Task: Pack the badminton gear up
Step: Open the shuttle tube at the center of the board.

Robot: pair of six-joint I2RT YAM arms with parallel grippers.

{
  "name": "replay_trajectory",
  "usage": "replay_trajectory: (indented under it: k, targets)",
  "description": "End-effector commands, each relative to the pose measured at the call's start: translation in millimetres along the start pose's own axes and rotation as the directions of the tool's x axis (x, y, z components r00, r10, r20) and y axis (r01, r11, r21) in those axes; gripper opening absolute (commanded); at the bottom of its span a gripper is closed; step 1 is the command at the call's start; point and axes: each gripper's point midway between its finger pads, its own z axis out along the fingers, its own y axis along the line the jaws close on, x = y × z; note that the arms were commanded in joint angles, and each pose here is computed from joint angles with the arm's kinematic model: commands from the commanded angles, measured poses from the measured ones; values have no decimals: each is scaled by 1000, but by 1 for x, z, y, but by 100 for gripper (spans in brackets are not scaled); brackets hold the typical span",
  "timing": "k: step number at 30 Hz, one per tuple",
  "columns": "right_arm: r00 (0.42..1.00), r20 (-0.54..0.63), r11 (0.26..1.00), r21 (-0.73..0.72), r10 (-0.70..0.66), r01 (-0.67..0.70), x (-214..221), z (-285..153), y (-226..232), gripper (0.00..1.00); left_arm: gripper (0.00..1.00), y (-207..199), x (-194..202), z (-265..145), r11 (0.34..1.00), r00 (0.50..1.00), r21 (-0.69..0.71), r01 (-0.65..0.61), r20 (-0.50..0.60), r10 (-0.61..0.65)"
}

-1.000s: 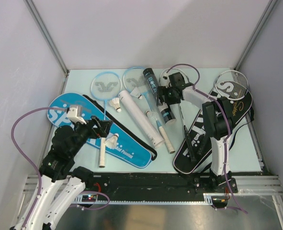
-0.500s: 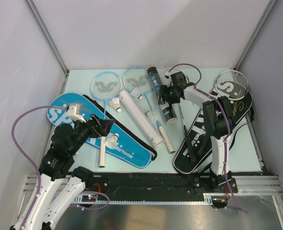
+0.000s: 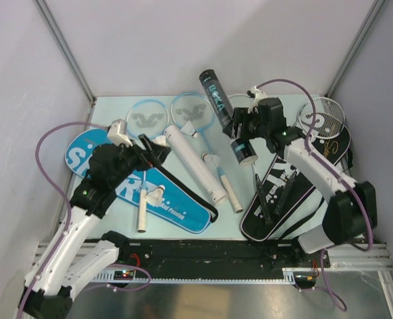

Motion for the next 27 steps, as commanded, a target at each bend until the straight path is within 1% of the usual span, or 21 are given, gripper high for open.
replay_trajectory:
  k: [1,5,7,11,14,19,23,27]
  targets:
    - [989,147,990,-138,16,5,-10,-33,65,54,100,-52,-46,27,979,992,190,70,89,-88]
    - [974,220,975,-222,50,0,3,-58,110,54,100,-80,-58,56,930,978,331,160,74,-195]
    - [963,258,959,-282,80,-4,6,-71,132,54,100,-91,-61,65,910,975,380,168,71,-210]
    - [941,317,922,-387,119,14,12,-95,171,54,100,-104,-60,74,891,972,419,172,75,-223]
    - [926,350,912,-409,141,16,14,-102,183,54,100,-111,-55,75,880,970,441,176,76,-232]
    - [895,407,907,-422,182,8,13,-109,193,53,99,-112,-46,76,870,956,433,235,58,-287]
    - [875,439,913,-408,204,-8,13,-110,194,53,97,-114,-38,76,860,952,437,264,25,-305]
    - [865,459,909,-417,204,7,12,-111,197,54,97,-111,-21,82,862,957,429,270,-24,-288]
